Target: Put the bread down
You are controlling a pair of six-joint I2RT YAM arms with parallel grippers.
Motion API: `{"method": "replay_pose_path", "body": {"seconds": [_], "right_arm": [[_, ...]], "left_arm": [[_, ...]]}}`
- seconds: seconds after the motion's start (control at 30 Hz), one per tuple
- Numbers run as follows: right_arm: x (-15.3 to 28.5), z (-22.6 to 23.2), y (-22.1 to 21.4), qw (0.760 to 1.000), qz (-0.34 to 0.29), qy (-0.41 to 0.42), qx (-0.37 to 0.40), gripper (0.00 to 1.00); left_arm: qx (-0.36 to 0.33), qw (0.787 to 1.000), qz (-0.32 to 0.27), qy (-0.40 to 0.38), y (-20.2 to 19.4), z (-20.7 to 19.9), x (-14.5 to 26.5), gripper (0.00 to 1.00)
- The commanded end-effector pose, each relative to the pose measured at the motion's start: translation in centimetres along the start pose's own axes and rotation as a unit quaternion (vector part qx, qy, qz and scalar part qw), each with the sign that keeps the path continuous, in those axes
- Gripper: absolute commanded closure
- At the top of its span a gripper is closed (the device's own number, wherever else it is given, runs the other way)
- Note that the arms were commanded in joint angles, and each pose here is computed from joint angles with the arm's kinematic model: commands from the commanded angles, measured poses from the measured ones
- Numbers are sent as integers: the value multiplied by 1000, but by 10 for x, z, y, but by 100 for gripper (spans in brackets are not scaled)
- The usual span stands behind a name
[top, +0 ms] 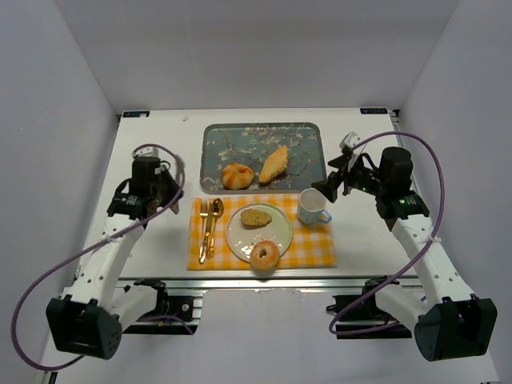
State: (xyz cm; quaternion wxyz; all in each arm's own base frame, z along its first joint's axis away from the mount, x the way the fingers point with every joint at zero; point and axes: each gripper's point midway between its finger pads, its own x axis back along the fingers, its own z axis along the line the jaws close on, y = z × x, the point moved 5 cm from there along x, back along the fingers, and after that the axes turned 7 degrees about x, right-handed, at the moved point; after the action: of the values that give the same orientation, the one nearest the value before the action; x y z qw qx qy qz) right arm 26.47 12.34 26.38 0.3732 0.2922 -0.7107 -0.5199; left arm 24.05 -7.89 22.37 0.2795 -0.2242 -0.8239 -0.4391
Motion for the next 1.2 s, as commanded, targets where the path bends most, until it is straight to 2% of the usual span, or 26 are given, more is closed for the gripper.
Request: {"method": "replay_pose_path", "body": {"seconds": [0.0, 0.07, 0.13, 0.17, 0.3, 0.37, 0.43, 0.5, 0.53, 0.6, 0.73, 0.8, 0.83, 0.87, 0.93, 1.0, 1.03, 1.07, 1.17], "right_arm": [[1, -3, 1, 1000, 0, -16, 15, 11], [2, -1, -3, 1000, 5, -15, 9, 11], [1, -1, -4, 1000, 7, -13, 6, 11], [1, -1, -5, 1000, 8, -13, 4, 11], [1, -4, -1, 1000, 8, -17, 12, 11], [1, -7, -1, 1000, 13, -27, 9, 11], [2, -10, 0, 999, 16, -38, -2, 11], [2, -12, -2, 998, 23, -50, -9, 11], [2, -14, -3, 998, 26, -54, -13, 11], [2, -13, -2, 998, 25, -54, -18, 11], [2, -16, -4, 997, 31, -68, -36, 11], [2, -20, -6, 994, 41, -85, -49, 11], [3, -25, -7, 992, 49, -105, -57, 11], [4, -27, -10, 989, 60, -116, -65, 11], [9, -36, -13, 983, 80, -154, -65, 11], [12, -40, -14, 978, 91, -175, -63, 11], [15, -44, -14, 976, 96, -187, -56, 11], [16, -45, -13, 975, 98, -192, -54, 11], [15, -45, -7, 977, 92, -184, -53, 11]], "left_arm": [[-11, 994, -95, 44, 47, 43, -22, 100], [-44, 989, -128, 61, 59, 57, -34, 100], [-73, 986, -122, 86, 54, 79, -50, 100], [-74, 988, -117, 73, 56, 82, -57, 100], [-74, 993, -31, 92, 33, 108, -96, 98], [-72, 993, -18, 97, 24, 115, -105, 97], [-67, 992, -11, 102, 16, 122, -110, 92], [-59, 994, 4, 93, 6, 127, -112, 83], [-57, 993, 14, 98, 1, 130, -113, 73], [-49, 993, 23, 101, -1, 133, -113, 59], [-38, 992, 37, 112, -3, 136, -109, 39], [-38, 992, 39, 112, -1, 135, -107, 38], [-35, 992, 43, 113, -2, 134, -104, 34], [-33, 993, 36, 109, 2, 132, -100, 26], [-32, 994, 32, 97, 5, 126, -94, 22], [-31, 997, -1, 76, 17, 115, -80, 19], [-30, 997, -12, 63, 20, 109, -75, 2], [-26, 998, -42, 47, 29, 100, -63, 2], [-17, 997, -78, 3, 40, 82, -43, 2]]}}
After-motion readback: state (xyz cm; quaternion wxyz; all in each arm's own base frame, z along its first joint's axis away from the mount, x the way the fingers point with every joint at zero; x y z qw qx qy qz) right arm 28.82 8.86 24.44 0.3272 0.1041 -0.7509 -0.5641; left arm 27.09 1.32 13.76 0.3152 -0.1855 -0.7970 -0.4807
